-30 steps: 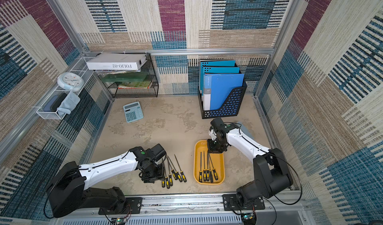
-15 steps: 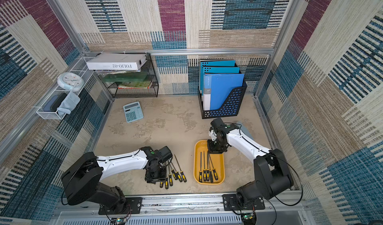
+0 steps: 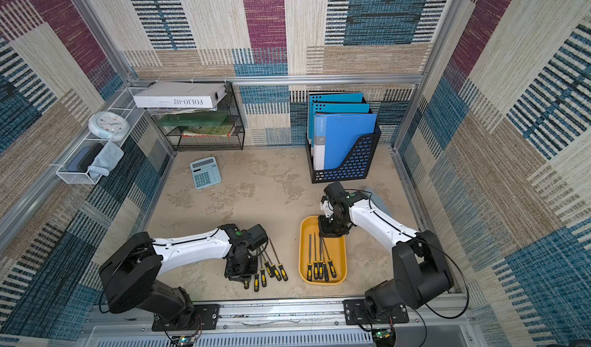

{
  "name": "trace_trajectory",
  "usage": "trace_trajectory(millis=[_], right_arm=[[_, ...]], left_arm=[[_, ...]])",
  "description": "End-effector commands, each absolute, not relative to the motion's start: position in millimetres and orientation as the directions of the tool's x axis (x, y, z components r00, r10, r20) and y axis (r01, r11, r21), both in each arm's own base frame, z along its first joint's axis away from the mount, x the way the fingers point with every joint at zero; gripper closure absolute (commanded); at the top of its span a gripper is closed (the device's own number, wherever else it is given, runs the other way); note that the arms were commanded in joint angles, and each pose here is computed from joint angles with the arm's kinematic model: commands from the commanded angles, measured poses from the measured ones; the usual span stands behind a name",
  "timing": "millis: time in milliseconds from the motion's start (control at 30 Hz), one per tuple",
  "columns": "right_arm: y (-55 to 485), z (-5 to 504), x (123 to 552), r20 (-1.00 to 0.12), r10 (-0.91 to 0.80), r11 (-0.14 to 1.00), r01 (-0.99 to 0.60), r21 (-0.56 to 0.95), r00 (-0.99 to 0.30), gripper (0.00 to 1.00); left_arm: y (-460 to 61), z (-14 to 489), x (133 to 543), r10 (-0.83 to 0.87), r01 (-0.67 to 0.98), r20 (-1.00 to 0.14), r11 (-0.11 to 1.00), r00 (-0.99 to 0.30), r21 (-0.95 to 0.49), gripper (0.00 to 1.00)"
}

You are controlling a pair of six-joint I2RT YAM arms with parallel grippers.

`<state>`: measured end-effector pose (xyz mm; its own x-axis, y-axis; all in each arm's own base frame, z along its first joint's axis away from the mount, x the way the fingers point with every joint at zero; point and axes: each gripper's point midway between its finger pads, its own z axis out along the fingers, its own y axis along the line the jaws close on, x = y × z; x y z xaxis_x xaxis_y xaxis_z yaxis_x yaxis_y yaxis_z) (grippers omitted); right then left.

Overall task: Put the file tool into the storage box
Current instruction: Pick up the file tool from the center of the board.

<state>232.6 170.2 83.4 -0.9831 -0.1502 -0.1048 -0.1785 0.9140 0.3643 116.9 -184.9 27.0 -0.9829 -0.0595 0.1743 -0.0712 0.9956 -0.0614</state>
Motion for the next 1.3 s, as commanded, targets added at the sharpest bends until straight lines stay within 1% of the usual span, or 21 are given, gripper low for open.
trace_trajectory(millis=[0, 33, 100, 200, 267, 367, 500, 667, 900, 1133, 1200, 1233, 1267], right_arm=[[199, 104, 229, -0.132, -0.159, 0.825, -0.206, 0.527, -0.978, 0.66], [209, 112, 228, -0.145, -0.155, 0.784, -0.211, 0.583, -0.977, 0.63], [230, 131, 226, -0.158, -0.129, 0.676, -0.203, 0.708, -0.979, 0.56], [252, 153, 225, -0.169, -0.084, 0.540, -0.187, 0.821, -0.982, 0.54], [262, 163, 225, -0.172, -0.066, 0.488, -0.182, 0.854, -0.983, 0.53], [272, 170, 224, -0.169, -0.065, 0.447, -0.181, 0.876, -0.983, 0.53], [287, 169, 215, -0.150, -0.111, 0.435, -0.183, 0.881, -0.983, 0.53], [298, 157, 204, -0.119, -0.149, 0.458, -0.175, 0.871, -0.982, 0.54], [307, 146, 204, -0.095, -0.164, 0.477, -0.163, 0.864, -0.982, 0.56], [316, 137, 211, -0.082, -0.170, 0.493, -0.157, 0.856, -0.982, 0.60], [319, 138, 215, -0.081, -0.170, 0.489, -0.156, 0.858, -0.982, 0.63], [319, 137, 216, -0.079, -0.172, 0.492, -0.155, 0.857, -0.982, 0.67], [320, 136, 217, -0.073, -0.172, 0.497, -0.150, 0.855, -0.982, 0.73]], left_arm=[[-183, 49, 114, -0.008, -0.024, 0.149, 0.994, -0.989, -0.105, 0.93], [-189, 58, 113, 0.017, -0.005, 0.139, 0.987, -0.990, -0.159, 0.93], [-211, 79, 112, 0.088, 0.051, 0.106, 0.948, -0.991, -0.314, 0.92], [-237, 105, 113, 0.128, 0.084, 0.062, 0.876, -0.990, -0.476, 0.91], [-249, 118, 113, 0.147, 0.091, 0.064, 0.843, -0.987, -0.530, 0.93], [-265, 130, 118, 0.178, 0.108, 0.072, 0.821, -0.981, -0.561, 0.94], [-276, 134, 127, 0.194, 0.126, 0.063, 0.816, -0.979, -0.564, 0.95], [-286, 133, 131, 0.218, 0.141, 0.069, 0.812, -0.974, -0.567, 0.96], [-294, 135, 133, 0.229, 0.151, 0.065, 0.803, -0.971, -0.577, 0.96], [-299, 137, 131, 0.248, 0.165, 0.060, 0.789, -0.967, -0.592, 0.97], [-300, 136, 130, 0.252, 0.168, 0.060, 0.787, -0.966, -0.594, 0.97], [-301, 136, 130, 0.253, 0.168, 0.061, 0.786, -0.966, -0.595, 0.97], [-301, 135, 129, 0.255, 0.170, 0.063, 0.787, -0.965, -0.593, 0.97]])
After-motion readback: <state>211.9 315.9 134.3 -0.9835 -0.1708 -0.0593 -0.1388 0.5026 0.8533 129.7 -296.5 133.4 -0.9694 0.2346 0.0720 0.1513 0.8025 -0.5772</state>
